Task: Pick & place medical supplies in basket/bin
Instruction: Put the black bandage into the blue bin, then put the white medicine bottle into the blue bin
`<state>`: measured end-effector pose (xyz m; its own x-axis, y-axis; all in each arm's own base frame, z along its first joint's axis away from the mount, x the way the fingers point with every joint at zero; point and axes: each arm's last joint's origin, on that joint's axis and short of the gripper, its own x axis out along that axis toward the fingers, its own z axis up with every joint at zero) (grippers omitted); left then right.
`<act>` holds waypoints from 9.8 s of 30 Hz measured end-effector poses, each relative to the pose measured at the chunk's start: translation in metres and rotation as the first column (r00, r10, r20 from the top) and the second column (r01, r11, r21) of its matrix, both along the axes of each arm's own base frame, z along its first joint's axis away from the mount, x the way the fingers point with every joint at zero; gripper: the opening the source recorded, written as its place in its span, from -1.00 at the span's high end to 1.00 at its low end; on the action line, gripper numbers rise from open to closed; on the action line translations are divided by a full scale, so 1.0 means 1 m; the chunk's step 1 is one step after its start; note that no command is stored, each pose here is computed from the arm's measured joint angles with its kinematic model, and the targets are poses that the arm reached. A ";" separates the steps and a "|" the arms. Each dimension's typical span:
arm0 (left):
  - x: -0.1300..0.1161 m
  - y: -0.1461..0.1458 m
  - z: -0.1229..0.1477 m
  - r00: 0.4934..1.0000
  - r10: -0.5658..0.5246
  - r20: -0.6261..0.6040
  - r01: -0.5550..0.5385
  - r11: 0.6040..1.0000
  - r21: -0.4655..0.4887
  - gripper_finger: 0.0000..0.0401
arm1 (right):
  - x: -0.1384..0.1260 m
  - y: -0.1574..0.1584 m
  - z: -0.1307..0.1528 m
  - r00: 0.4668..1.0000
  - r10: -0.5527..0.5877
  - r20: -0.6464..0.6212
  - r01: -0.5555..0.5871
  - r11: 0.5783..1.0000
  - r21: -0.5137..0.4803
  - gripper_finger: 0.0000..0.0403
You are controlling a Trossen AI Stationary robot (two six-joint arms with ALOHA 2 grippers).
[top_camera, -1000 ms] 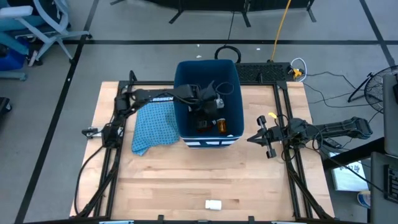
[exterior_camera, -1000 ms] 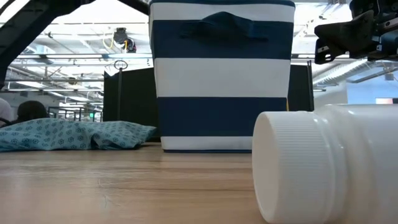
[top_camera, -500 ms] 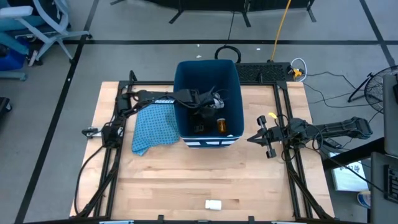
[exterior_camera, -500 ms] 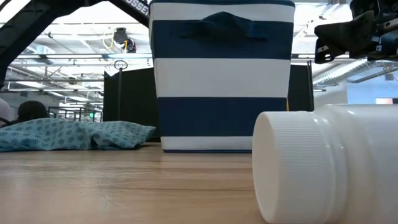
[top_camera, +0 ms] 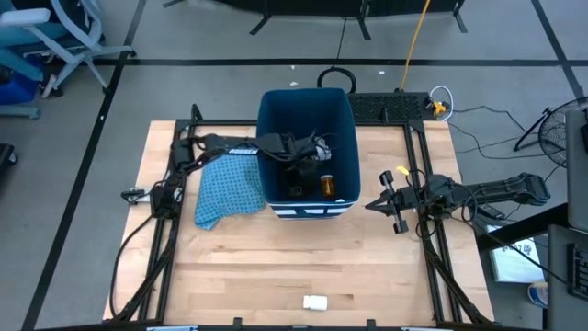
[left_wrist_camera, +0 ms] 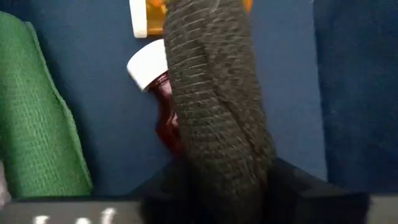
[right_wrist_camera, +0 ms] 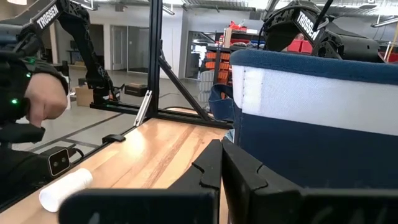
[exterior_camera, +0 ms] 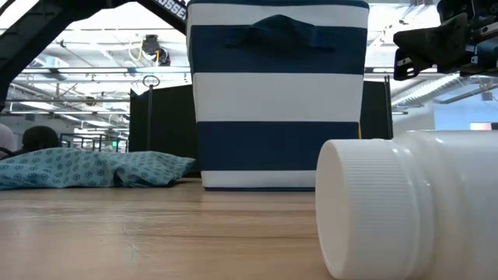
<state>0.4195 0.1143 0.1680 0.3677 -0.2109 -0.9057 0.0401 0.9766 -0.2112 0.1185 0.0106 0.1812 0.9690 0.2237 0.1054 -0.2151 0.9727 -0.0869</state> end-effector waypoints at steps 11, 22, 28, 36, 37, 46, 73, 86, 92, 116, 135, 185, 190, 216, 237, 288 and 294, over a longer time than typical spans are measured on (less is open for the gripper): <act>0.015 0.000 0.047 0.999 -0.050 0.022 0.045 0.986 0.158 -0.43 | 0.000 0.000 0.000 1.000 0.001 0.000 -0.001 1.000 -0.002 1.00; -0.024 -0.027 0.195 0.990 -0.142 0.007 0.131 0.925 0.358 -0.54 | 0.000 0.000 0.000 1.000 0.003 0.000 -0.003 1.000 -0.004 1.00; -0.098 -0.045 0.273 0.982 -0.114 0.149 0.033 0.888 0.459 -0.18 | 0.000 0.000 -0.002 1.000 0.003 -0.021 -0.003 1.000 -0.009 1.00; -0.193 -0.074 0.296 0.918 -0.197 0.344 0.079 0.942 0.327 0.76 | 0.000 0.000 -0.002 1.000 0.002 -0.023 -0.002 1.000 -0.006 1.00; -0.204 -0.078 0.293 0.898 -0.210 0.387 0.077 0.940 0.332 0.87 | 0.000 0.000 -0.002 1.000 0.003 -0.023 -0.003 1.000 -0.006 1.00; -0.278 -0.101 0.231 0.688 -0.191 0.700 -0.042 0.953 0.301 0.98 | 0.000 0.000 -0.002 1.000 0.003 -0.026 -0.003 1.000 0.002 1.00; -0.310 -0.114 0.046 0.190 -0.124 0.974 -0.274 0.946 0.174 0.99 | 0.000 0.000 -0.004 0.999 0.007 -0.052 -0.006 1.000 0.026 1.00; -0.308 -0.115 0.026 0.216 -0.095 0.972 -0.225 0.964 0.144 0.99 | 0.000 0.000 -0.003 0.999 0.011 -0.047 -0.008 0.998 0.061 1.00; -0.308 -0.115 0.026 0.216 -0.102 0.971 -0.230 0.961 0.152 0.93 | -0.002 0.005 0.007 0.989 0.135 0.052 -0.139 0.987 0.084 1.00; -0.307 -0.113 0.019 0.286 -0.048 0.957 -0.287 0.949 0.133 0.82 | 0.073 0.091 0.172 0.959 0.157 -0.235 -0.168 0.985 -0.030 0.63; -0.307 -0.112 0.014 0.326 0.079 0.942 -0.321 0.946 0.032 0.82 | 0.149 0.225 0.092 0.775 0.024 -0.631 -0.043 0.999 -0.015 -0.06; -0.308 -0.110 0.014 0.328 0.048 0.944 -0.391 0.916 0.089 0.82 | 0.187 0.277 -0.063 0.605 -0.074 -0.793 0.066 0.997 -0.043 0.14; -0.308 -0.110 0.014 0.329 0.051 0.943 -0.389 0.917 0.087 0.82 | 0.191 0.272 -0.042 0.654 -0.047 -0.755 -0.012 0.997 -0.073 0.18; -0.307 -0.110 0.012 0.348 0.070 0.935 -0.383 0.921 0.073 0.82 | 0.028 0.086 0.081 0.989 0.125 0.083 -0.127 0.992 0.020 0.17; -0.307 -0.110 0.009 0.369 0.093 0.925 -0.383 0.922 0.060 0.82 | -0.009 0.051 0.020 0.978 0.047 0.202 -0.054 0.998 0.031 0.17; -0.308 -0.109 0.006 0.416 0.015 0.909 -0.402 0.900 0.169 0.82 | 0.163 -0.180 0.201 0.805 -0.407 -0.431 0.338 0.912 -0.231 0.17; -0.308 -0.109 0.003 0.442 0.026 0.896 -0.397 0.902 0.170 0.82 | 0.198 -0.213 0.139 0.732 -0.389 -0.560 0.258 0.918 -0.301 0.17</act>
